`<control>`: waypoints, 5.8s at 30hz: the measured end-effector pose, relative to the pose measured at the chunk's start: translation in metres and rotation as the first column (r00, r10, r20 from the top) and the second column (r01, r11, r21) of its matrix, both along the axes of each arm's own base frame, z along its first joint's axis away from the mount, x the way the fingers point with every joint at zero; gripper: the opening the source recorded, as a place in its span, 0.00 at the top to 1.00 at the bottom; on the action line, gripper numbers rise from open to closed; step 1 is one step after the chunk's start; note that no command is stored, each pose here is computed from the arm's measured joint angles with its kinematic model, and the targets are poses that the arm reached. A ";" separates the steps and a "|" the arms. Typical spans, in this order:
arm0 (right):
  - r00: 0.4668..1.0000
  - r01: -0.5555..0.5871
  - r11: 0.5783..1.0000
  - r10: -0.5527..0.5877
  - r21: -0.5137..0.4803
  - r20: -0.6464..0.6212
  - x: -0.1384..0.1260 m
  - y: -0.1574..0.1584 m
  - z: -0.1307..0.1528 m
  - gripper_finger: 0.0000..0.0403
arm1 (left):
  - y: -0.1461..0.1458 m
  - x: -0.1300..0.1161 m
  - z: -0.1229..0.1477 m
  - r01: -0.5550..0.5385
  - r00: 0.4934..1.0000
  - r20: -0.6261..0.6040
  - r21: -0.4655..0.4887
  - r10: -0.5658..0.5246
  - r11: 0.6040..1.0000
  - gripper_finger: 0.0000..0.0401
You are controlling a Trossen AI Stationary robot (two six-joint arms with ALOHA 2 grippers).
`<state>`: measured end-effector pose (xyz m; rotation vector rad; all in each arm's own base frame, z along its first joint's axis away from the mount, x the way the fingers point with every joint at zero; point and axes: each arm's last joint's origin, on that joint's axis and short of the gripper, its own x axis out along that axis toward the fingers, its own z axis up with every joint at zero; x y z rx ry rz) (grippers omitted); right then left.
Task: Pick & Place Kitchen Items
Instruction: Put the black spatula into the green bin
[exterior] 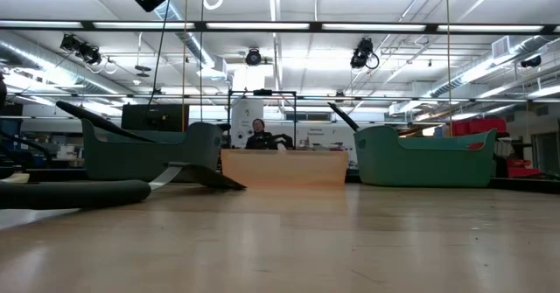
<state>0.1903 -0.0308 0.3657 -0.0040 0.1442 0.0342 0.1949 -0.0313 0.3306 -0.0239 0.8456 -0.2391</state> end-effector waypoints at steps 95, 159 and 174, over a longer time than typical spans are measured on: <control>0.982 -0.028 0.999 0.034 0.039 -0.183 0.002 0.001 -0.020 0.99 | -0.103 0.075 -0.016 0.480 0.877 -0.135 0.255 -0.461 0.839 0.39; 0.976 -0.075 0.997 0.075 0.008 -0.205 0.008 0.002 -0.024 0.99 | -0.125 0.093 -0.068 0.674 0.739 -0.386 0.403 -0.552 0.619 0.19; 0.976 -0.076 0.997 0.075 0.008 -0.205 0.008 0.002 -0.024 0.99 | -0.128 0.093 -0.080 0.705 0.709 -0.365 0.384 -0.603 0.597 0.21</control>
